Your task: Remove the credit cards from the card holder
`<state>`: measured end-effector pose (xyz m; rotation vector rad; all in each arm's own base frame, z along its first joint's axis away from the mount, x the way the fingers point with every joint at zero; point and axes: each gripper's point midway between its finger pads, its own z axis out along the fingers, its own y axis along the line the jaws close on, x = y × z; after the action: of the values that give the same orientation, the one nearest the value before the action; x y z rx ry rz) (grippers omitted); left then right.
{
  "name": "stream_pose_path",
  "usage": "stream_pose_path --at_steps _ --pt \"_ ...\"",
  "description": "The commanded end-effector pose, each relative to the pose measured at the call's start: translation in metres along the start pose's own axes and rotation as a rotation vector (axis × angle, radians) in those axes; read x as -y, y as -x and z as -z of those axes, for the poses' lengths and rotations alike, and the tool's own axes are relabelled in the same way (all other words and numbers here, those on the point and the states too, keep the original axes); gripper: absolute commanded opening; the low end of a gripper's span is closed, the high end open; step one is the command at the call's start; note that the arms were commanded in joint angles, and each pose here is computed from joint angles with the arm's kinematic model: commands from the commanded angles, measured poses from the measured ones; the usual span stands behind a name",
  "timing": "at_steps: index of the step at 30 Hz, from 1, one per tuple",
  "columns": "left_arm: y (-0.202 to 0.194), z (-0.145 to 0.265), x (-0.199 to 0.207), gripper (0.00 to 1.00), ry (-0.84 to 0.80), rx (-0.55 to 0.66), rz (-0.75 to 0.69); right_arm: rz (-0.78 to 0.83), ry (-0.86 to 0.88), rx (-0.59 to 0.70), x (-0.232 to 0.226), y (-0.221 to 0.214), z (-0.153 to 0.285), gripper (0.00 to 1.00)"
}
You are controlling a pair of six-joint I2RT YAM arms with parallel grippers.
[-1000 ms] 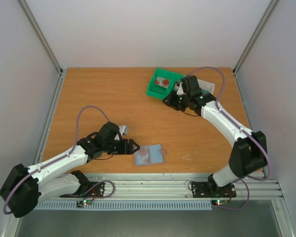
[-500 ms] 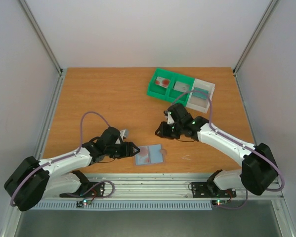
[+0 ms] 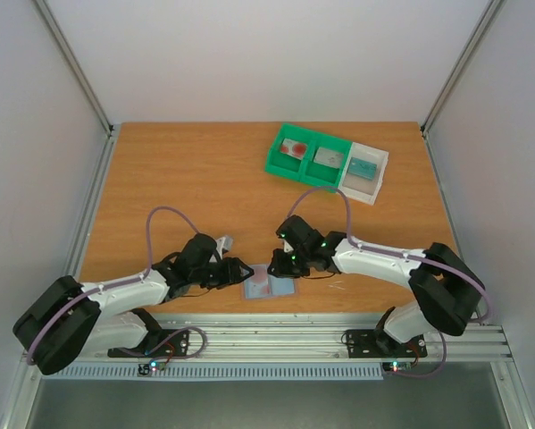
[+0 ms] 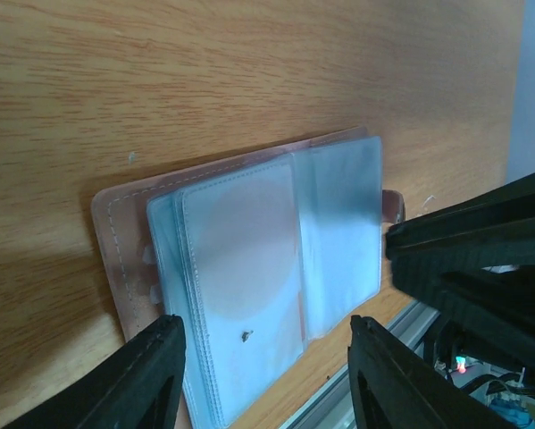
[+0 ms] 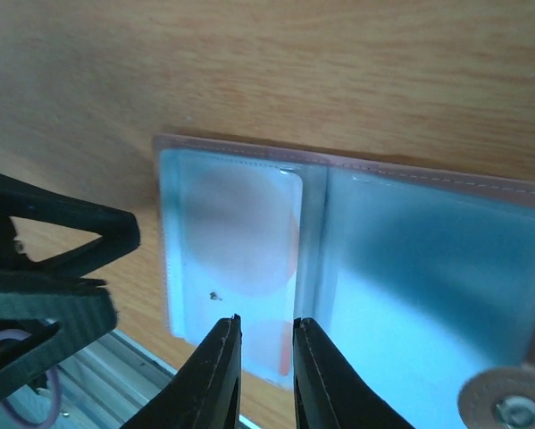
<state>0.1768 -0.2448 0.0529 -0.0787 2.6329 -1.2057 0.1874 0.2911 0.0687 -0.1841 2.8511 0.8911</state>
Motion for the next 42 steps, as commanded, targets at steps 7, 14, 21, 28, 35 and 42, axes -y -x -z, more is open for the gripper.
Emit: stream_pose_path --at_steps 7,14,21,28,35,42 --pt "0.001 -0.006 0.001 0.49 -0.055 0.02 0.005 -0.016 -0.052 -0.013 0.008 -0.009 -0.035 0.18" --pt "-0.001 -0.009 0.003 0.48 -0.071 0.001 -0.009 -0.033 -0.069 -0.043 0.016 -0.016 -0.046 0.18" --pt "-0.001 -0.006 0.007 0.45 -0.083 0.0 -0.019 -0.06 -0.116 -0.02 0.033 -0.02 -0.052 0.05" --pt "0.005 0.002 0.012 0.42 -0.07 0.031 -0.032 -0.127 -0.076 0.02 0.04 -0.024 -0.055 0.01" --pt "0.006 0.004 0.023 0.42 -0.104 0.026 -0.061 -0.142 -0.063 0.018 0.04 -0.026 -0.058 0.01" --pt "0.009 -0.002 0.022 0.42 -0.109 0.024 -0.07 -0.157 -0.055 0.022 0.042 -0.027 -0.061 0.01"
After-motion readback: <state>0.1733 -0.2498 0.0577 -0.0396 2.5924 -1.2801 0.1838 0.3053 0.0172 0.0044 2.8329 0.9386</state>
